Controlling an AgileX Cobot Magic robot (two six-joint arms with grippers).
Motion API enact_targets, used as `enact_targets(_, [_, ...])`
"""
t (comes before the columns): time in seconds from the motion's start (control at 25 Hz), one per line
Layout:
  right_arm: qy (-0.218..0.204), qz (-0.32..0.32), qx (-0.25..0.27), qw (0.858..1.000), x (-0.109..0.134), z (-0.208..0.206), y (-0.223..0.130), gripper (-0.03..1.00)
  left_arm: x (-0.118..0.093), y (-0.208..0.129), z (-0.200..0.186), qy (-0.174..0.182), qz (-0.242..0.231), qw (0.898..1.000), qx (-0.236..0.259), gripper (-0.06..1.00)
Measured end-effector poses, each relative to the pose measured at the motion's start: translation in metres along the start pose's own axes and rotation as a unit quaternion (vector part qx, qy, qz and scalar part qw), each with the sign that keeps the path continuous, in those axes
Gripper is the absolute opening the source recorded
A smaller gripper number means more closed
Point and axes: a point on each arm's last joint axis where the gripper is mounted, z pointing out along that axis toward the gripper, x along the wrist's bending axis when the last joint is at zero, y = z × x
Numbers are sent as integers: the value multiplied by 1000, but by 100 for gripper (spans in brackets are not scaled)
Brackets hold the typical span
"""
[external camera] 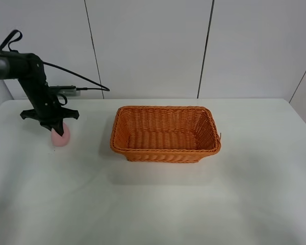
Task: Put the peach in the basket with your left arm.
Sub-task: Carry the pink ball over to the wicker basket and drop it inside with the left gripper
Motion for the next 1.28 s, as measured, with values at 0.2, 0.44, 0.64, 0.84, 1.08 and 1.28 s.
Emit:
enact_targets(0.2, [0,0,0,1000,0,0,0,69,-9,7,-86,3,9,998,-55,5])
enact_targets(0.44, [0,0,0,1000,0,0,0,69,-54,10,-127,-7,51,993,-109,5])
enact_targets(0.64, [0,0,0,1000,0,0,0,69,-129,-4,-126,-33,115,987,-107,5])
enact_targets(0.84, [0,0,0,1000,0,0,0,69,-204,-21,-90,-83,174,979,-68,5])
enact_targets(1.08, [0,0,0,1000,0,0,0,69,-252,-25,-29,-95,207,972,-54,9])
enact_targets(1.28, [0,0,0,1000,0,0,0,69,-255,-23,-3,-89,206,974,-38,44])
